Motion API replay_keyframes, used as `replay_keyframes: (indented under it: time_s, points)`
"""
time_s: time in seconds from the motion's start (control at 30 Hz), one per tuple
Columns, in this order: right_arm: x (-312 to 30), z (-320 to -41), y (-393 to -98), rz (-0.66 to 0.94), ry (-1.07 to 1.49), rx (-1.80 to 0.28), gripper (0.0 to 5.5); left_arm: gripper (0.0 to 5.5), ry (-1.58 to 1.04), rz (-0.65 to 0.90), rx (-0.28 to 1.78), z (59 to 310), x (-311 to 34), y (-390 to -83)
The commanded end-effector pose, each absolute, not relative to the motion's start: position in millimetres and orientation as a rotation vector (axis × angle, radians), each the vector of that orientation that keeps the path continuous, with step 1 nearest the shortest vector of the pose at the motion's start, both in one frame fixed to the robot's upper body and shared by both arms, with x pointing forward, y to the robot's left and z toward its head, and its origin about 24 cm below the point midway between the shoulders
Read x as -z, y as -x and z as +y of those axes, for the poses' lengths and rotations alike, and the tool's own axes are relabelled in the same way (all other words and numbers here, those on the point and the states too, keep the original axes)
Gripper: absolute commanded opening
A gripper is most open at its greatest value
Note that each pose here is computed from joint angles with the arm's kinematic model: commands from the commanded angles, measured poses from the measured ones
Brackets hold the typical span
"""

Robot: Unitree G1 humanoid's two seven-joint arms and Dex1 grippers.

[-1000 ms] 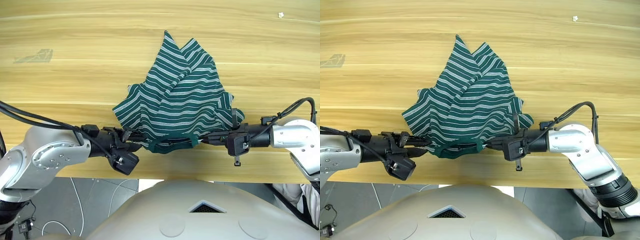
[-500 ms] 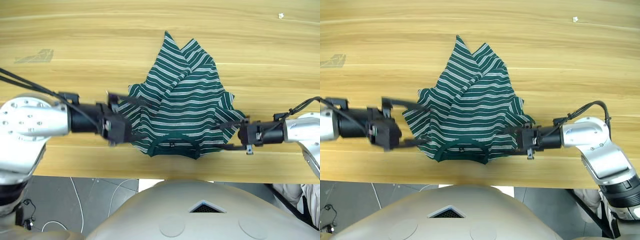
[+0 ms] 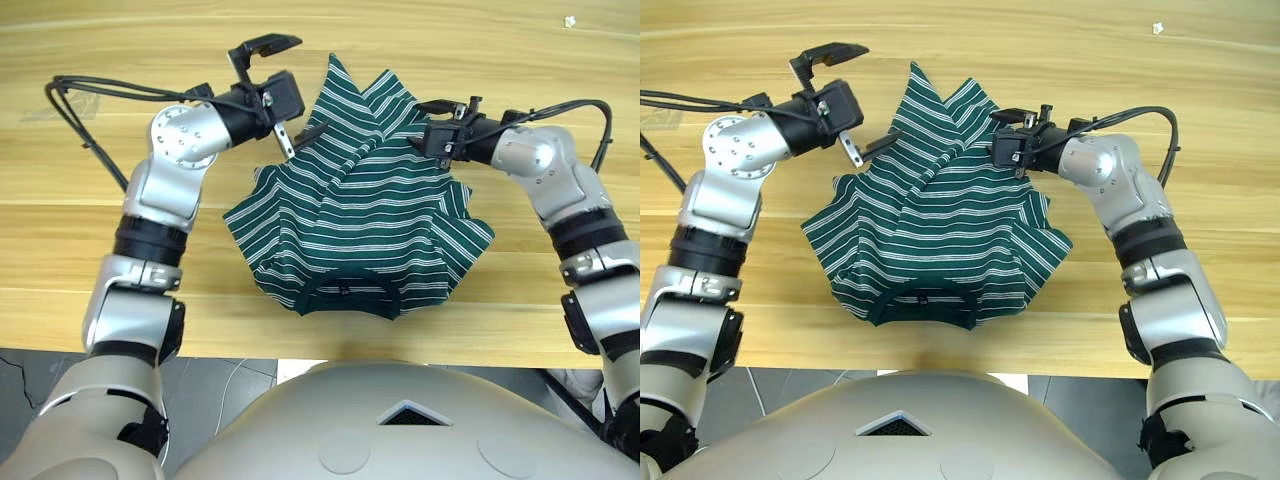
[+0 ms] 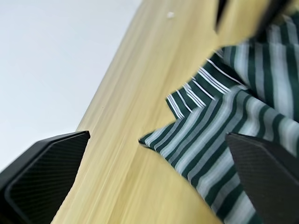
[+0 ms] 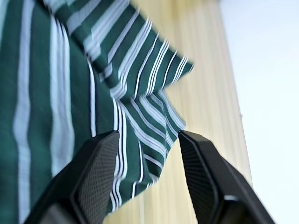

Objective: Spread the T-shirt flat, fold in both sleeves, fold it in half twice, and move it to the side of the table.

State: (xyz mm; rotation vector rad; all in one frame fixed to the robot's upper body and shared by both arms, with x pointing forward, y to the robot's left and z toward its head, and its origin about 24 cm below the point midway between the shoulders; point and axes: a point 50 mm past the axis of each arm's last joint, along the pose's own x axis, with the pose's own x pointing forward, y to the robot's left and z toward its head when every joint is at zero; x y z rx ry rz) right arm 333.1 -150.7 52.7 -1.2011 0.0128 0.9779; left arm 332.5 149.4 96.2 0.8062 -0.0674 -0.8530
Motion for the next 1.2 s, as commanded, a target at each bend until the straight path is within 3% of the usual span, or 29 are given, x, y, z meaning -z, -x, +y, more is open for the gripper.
replay_keyframes:
  time_s: [0.03,0.27,0.63,0.87,1.07,1.2]
  points:
    - [-45.8,-154.9,-348.7,0.052,1.319,-0.923,2.33,5.37,-0.807,-0.057,0.82,130.2,-86.0,-354.7]
    - [-31.8,-156.2,-355.4,0.132,1.38,-0.876,2.33,5.37,-0.846,0.075,0.813,121.1,-47.1,-358.1]
    - [-16.7,-175.4,-345.1,0.204,1.374,-0.871,2.33,5.37,-0.949,0.221,0.699,187.2,-20.9,-342.7]
    - [-14.9,-196.7,-340.9,0.255,1.362,-0.819,2.33,5.37,-0.946,0.2,0.655,215.2,-32.2,-339.6]
    - [6.0,-187.6,-316.6,0.24,1.25,-0.927,2.33,5.37,-0.912,0.159,0.711,209.0,-28.9,-330.2]
    - [2.5,-185.3,-298.5,0.178,1.172,-0.984,2.33,5.37,-0.898,0.085,0.743,211.1,-36.7,-315.7]
